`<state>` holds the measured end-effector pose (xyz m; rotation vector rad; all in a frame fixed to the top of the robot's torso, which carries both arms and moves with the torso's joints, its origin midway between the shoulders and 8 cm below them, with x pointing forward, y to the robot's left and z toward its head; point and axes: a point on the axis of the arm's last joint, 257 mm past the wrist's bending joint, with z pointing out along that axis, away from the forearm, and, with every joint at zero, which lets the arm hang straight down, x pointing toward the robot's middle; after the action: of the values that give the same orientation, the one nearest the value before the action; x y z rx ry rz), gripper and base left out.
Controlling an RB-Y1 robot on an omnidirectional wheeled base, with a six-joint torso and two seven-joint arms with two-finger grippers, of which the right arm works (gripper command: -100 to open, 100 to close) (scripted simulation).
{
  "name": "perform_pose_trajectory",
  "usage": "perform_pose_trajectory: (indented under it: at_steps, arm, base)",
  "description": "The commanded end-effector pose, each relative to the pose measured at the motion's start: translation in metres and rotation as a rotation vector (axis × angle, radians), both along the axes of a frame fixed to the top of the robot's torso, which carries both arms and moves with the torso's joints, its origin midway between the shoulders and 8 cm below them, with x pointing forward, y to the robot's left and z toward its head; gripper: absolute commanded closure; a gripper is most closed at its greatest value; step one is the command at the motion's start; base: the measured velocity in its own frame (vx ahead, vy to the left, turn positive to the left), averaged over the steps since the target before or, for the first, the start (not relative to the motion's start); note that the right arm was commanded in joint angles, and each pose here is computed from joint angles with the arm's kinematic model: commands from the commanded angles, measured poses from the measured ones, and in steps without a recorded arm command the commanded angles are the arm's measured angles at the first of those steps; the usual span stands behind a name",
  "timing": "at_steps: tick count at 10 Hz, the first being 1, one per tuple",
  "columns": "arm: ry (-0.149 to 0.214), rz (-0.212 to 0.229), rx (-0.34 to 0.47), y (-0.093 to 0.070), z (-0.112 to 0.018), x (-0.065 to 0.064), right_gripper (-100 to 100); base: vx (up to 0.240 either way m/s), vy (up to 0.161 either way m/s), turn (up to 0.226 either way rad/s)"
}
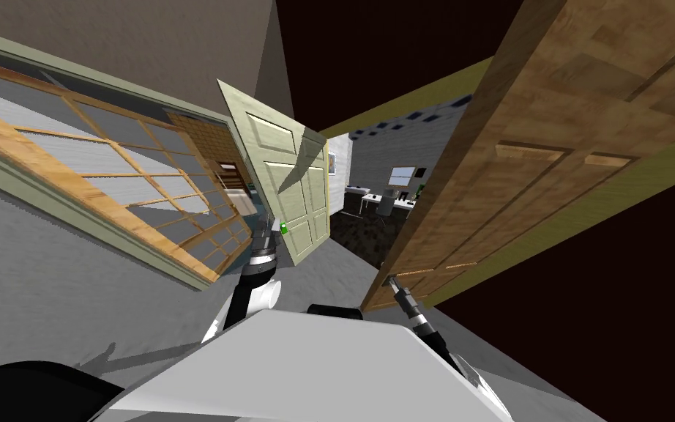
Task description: Pull the door open
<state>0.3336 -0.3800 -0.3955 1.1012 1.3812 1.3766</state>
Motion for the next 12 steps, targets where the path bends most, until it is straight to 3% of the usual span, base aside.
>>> perform_pose_trajectory:
  at_steps: [1,12]
  arm:
    - [-0.002,0.009,0.001,0.002,0.0,0.003,100]
    - [-0.008,0.057,-0.003,0.008,0.003,0.024,100]
  base:
    - [-0.193,-0.063,0.138]
    - [-0.163,-0.071,0.083]
